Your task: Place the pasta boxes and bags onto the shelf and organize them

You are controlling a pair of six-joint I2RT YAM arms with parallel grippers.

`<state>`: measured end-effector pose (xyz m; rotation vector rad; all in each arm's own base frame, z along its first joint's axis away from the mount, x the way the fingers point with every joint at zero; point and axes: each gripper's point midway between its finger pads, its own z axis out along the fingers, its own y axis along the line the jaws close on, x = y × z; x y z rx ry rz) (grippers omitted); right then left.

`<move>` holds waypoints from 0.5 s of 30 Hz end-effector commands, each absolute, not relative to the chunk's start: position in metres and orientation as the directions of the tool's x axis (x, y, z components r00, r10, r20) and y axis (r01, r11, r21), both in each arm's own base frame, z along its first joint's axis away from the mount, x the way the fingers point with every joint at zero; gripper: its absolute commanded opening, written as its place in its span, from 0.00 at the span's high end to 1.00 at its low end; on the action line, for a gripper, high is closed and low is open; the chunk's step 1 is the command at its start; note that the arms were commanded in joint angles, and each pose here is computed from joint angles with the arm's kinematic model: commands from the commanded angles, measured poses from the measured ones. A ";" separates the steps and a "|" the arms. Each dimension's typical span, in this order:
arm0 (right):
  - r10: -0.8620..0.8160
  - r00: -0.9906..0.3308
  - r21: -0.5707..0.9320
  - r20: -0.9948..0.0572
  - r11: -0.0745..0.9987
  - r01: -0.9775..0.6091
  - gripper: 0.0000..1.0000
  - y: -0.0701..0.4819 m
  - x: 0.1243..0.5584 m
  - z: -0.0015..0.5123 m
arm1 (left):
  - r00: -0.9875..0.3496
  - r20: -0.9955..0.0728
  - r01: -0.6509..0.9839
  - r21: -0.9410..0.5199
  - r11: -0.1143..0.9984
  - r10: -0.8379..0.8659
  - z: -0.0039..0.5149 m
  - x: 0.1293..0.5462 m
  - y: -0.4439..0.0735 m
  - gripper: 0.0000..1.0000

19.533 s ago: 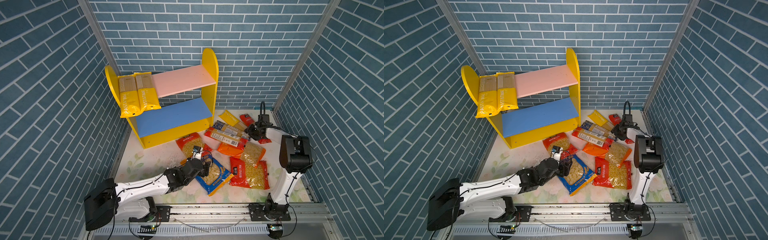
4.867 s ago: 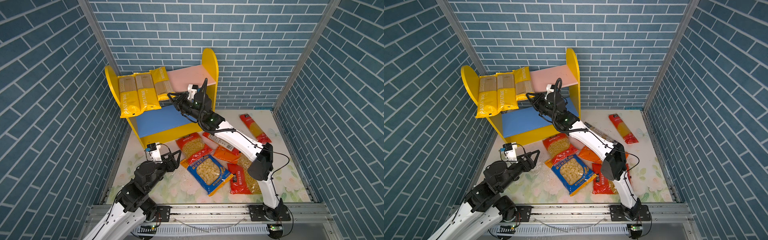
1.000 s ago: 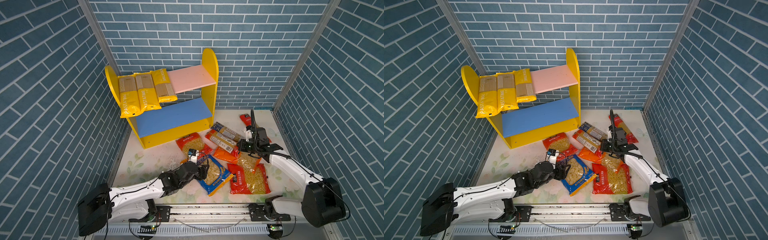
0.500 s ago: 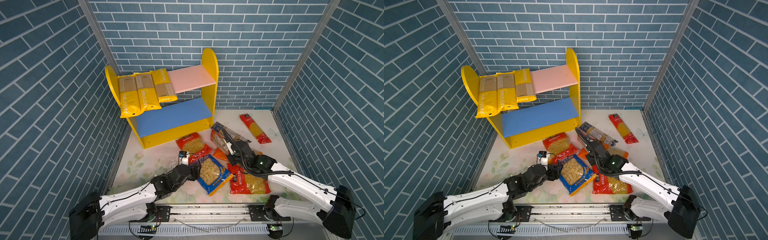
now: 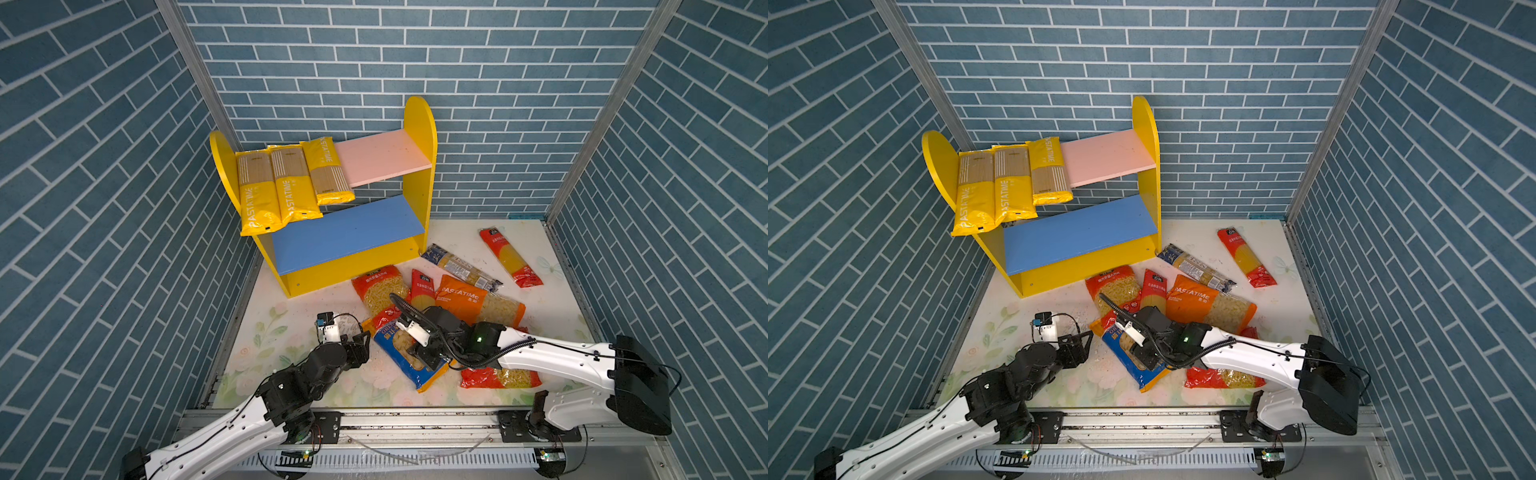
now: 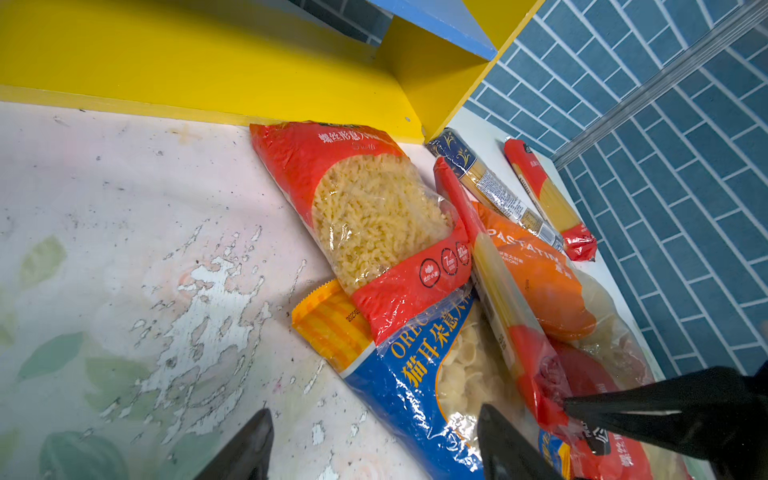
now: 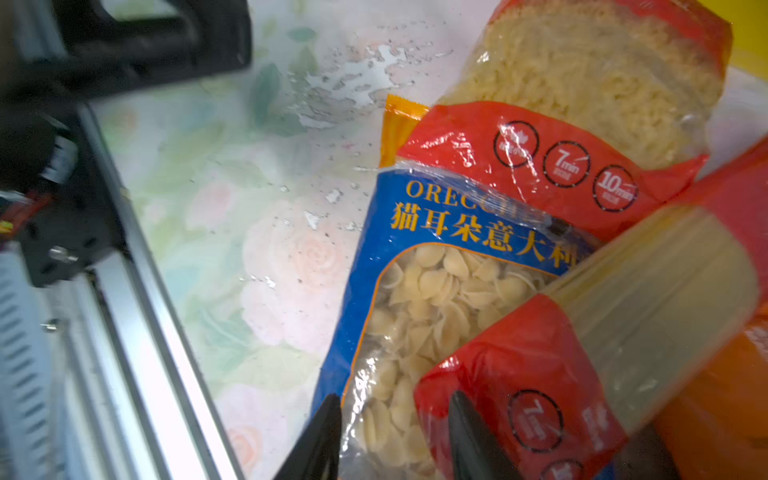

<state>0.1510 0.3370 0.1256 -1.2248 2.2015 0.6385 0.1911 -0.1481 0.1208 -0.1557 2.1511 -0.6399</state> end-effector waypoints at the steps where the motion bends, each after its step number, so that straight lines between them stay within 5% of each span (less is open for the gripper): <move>1: -0.391 -0.580 0.385 -0.715 0.472 -0.793 0.56 0.337 0.164 0.182 | -0.636 -0.728 0.176 -0.461 0.870 -0.258 0.133 0.196 -0.165 0.22; 4: -0.213 -0.680 0.476 -0.702 0.570 -0.670 0.55 0.307 0.198 0.194 | -0.664 -0.724 0.246 -0.446 0.861 -0.185 0.142 0.203 -0.195 0.22; 8: -0.010 -0.841 0.581 -0.542 0.718 -0.383 0.56 0.261 0.232 0.158 | -0.701 -0.702 0.326 -0.469 0.821 -0.123 0.151 0.211 -0.239 0.22; 15: 0.218 -0.912 0.752 -0.347 0.646 -0.131 0.52 0.244 0.236 0.119 | -0.783 -0.614 0.353 -0.567 0.744 -0.096 0.140 0.217 -0.293 0.13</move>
